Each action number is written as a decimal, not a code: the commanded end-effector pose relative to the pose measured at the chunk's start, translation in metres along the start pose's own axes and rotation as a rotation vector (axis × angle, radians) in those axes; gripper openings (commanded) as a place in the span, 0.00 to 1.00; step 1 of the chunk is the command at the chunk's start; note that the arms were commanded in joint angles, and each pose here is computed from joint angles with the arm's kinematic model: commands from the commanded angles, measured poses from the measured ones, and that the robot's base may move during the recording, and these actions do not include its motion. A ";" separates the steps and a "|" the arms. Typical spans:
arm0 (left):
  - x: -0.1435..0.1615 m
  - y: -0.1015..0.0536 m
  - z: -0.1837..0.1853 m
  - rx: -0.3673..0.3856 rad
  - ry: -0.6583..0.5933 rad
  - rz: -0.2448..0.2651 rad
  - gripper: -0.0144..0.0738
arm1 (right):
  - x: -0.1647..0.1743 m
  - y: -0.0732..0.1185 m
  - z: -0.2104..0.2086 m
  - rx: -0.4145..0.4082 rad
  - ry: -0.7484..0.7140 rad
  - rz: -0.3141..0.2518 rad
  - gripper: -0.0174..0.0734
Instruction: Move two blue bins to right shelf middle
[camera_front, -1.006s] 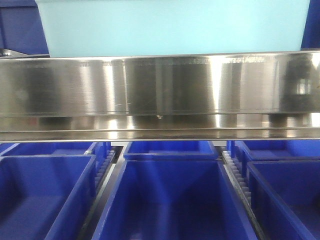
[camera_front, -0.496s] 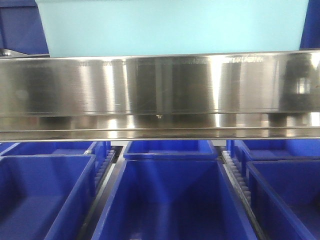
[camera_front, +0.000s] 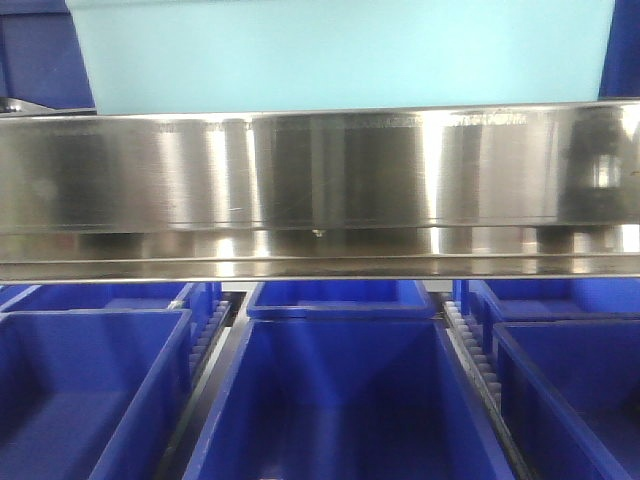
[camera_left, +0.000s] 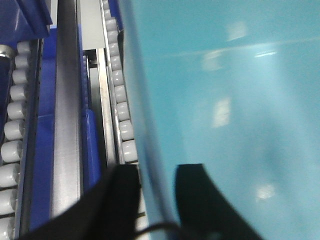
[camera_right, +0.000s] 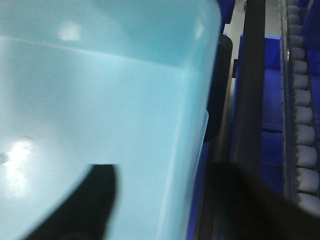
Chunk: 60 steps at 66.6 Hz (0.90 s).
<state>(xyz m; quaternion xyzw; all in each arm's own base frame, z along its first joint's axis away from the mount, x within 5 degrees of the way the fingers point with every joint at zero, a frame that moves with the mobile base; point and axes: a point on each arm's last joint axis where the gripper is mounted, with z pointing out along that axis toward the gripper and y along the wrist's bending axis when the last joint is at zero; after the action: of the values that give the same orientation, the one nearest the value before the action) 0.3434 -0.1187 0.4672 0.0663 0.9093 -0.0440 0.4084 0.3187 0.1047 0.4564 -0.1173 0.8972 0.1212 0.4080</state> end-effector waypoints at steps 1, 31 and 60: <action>-0.003 -0.001 -0.007 0.016 -0.029 0.002 0.56 | -0.002 0.000 -0.006 0.004 -0.032 -0.012 0.76; 0.000 0.000 -0.008 0.001 0.002 0.005 0.84 | -0.006 0.002 -0.027 0.000 -0.062 -0.018 0.79; 0.030 0.000 0.031 -0.037 0.157 0.036 0.84 | 0.011 -0.004 0.021 0.015 0.188 -0.009 0.79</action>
<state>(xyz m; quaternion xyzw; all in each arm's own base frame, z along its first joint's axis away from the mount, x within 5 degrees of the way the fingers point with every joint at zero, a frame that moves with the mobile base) 0.3475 -0.1174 0.4351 0.0729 0.9332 -0.0107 0.3518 0.3256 0.1075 0.4377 -0.1268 0.9276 0.1093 0.3339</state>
